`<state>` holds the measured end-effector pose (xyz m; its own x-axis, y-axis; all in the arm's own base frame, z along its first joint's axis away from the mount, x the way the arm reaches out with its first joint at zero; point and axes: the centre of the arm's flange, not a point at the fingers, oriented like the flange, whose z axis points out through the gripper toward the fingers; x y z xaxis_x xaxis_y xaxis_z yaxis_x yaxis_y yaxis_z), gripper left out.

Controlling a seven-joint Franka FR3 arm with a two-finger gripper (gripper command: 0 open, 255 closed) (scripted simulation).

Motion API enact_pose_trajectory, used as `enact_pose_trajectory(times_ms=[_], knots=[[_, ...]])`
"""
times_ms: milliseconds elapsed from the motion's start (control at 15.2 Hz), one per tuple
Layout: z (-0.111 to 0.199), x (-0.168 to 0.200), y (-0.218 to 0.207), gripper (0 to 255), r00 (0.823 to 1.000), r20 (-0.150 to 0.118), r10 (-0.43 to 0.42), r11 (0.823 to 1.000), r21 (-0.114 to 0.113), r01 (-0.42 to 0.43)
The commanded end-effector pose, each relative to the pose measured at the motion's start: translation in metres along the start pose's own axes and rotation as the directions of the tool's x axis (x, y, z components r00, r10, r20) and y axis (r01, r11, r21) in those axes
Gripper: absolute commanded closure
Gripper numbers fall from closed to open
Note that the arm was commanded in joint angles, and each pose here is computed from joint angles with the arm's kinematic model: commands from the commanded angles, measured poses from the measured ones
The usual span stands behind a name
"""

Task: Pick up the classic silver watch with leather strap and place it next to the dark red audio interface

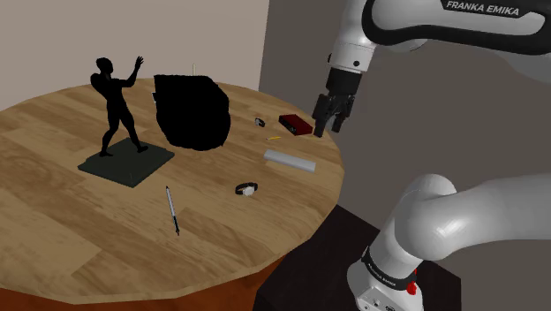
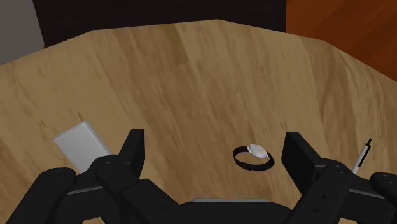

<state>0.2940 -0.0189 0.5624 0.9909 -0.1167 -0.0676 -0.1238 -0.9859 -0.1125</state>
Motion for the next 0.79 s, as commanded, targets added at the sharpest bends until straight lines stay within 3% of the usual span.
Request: enact_pose_trajectory(times_ms=[0, 132, 330, 528, 726], knots=[[0.000, 0.000, 0.000, 0, 1.000, 0.000, 0.000, 1.000, 0.000, 0.000], [0.018, 0.017, -0.010, 0, 0.995, -0.010, -0.101, 0.995, -0.018, 0.101], [0.044, 0.040, -0.026, 0, 0.968, -0.022, -0.250, 0.967, -0.046, 0.249], [0.071, 0.061, -0.046, 0, 0.919, -0.030, -0.394, 0.917, -0.075, 0.391], [0.097, 0.079, -0.067, 0, 0.848, -0.033, -0.529, 0.846, -0.106, 0.523]])
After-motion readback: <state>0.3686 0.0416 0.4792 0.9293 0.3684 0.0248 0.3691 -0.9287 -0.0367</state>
